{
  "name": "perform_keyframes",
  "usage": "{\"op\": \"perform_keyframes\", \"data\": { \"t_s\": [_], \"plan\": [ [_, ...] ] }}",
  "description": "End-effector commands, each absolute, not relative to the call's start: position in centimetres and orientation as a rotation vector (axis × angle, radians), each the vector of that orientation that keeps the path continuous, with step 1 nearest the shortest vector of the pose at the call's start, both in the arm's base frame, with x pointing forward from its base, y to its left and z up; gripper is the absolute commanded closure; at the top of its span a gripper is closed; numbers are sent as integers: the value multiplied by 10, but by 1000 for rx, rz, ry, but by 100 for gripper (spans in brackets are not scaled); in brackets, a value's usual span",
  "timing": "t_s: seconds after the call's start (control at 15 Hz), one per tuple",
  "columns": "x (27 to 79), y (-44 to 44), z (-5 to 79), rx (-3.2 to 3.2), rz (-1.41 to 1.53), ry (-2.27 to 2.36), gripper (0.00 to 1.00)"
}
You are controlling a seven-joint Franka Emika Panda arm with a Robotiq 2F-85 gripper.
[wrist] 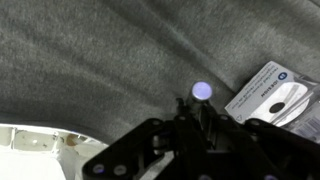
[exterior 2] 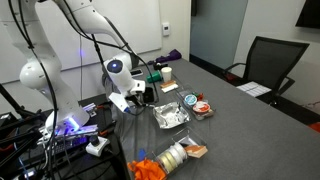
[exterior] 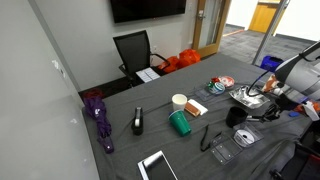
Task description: Put the blue marker in the black mug.
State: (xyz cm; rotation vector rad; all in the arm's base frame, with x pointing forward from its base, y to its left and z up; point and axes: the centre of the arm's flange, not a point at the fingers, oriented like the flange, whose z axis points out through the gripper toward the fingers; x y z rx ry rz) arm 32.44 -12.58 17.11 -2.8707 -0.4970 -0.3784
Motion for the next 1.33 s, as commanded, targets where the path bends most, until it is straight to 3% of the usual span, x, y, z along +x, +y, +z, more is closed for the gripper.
{"op": "perform_keyframes", "data": {
  "t_s": [0.0, 0.8, 1.27],
  "plan": [
    [317, -121, 209, -2861, -404, -496, 96],
    [325, -130, 255, -2908, -46, -575, 96],
    [318, -118, 327, -2833, -9, -515, 96]
  ]
}}
